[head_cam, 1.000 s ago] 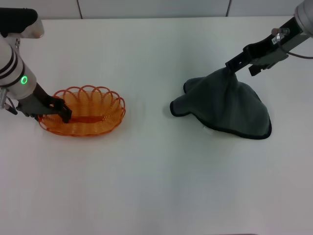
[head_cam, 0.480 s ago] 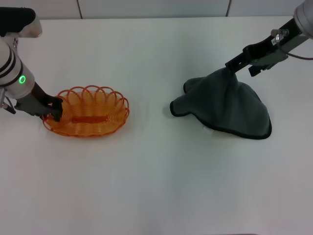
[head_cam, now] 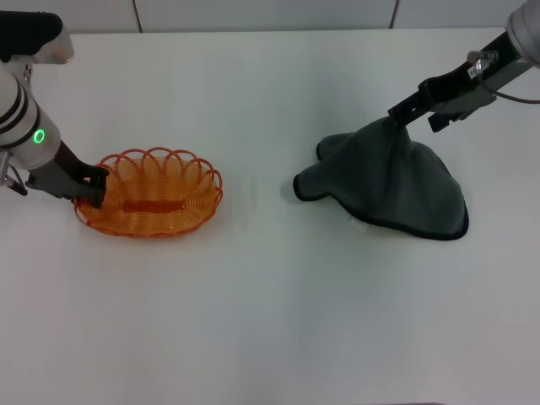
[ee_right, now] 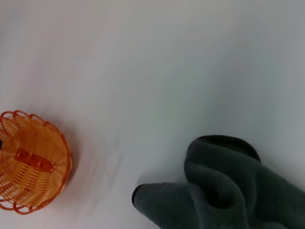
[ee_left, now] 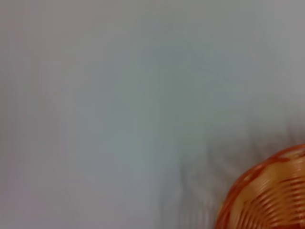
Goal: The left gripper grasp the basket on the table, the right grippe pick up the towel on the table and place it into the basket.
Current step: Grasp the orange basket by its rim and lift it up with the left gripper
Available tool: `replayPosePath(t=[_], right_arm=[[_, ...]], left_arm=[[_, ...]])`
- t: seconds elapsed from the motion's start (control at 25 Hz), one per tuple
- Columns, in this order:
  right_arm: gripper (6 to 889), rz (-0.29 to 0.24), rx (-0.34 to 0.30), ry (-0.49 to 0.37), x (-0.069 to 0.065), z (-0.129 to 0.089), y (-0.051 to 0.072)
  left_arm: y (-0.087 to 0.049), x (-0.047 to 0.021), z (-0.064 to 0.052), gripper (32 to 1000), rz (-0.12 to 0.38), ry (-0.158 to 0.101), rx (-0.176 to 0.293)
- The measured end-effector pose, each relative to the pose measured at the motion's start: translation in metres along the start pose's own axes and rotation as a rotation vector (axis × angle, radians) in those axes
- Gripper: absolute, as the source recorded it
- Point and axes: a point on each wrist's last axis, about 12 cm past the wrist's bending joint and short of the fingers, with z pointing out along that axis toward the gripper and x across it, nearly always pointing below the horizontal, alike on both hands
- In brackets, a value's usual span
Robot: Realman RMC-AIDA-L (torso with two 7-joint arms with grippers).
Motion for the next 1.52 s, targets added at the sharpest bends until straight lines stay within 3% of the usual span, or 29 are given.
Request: replayPosePath(t=[0.48,0.72,0.96,1.12,1.16,1.24,1.52], right_arm=[[877,0.006,0.0,0.002,0.002,0.001,-0.002],[877,0.007,0.004,-0.003,0.002,0.001,-0.003],[877,0.011,0.004,-0.007,0.003,0.001,-0.004],[876,0.011,0.003,-0.007,0.003,0.002,-0.004],[876,0.011,0.003,-0.007,0.003,0.002,-0.004],[876,0.012,0.003,-0.007,0.003,0.002,-0.004],[876,0.012,0.002,-0.006,0.003,0.002,-0.004]], left_arm=[[-0.001,-0.0019,-0.002,216,-0.008,-0.008,0.025],[0.0,-0.0039,-0.009,215,-0.01,0.006,0.04],[-0.001,-0.0124,-0.036,174,-0.051,0.027,0.143],[-0.003,-0.0203,-0.06,130,-0.074,0.014,0.214],[-0.003,-0.0203,-0.06,124,-0.074,0.014,0.214],[-0.009,-0.0257,-0.081,113,-0.068,0.006,0.243],[-0.027,-0.0324,-0.113,95,-0.057,0.003,0.31]])
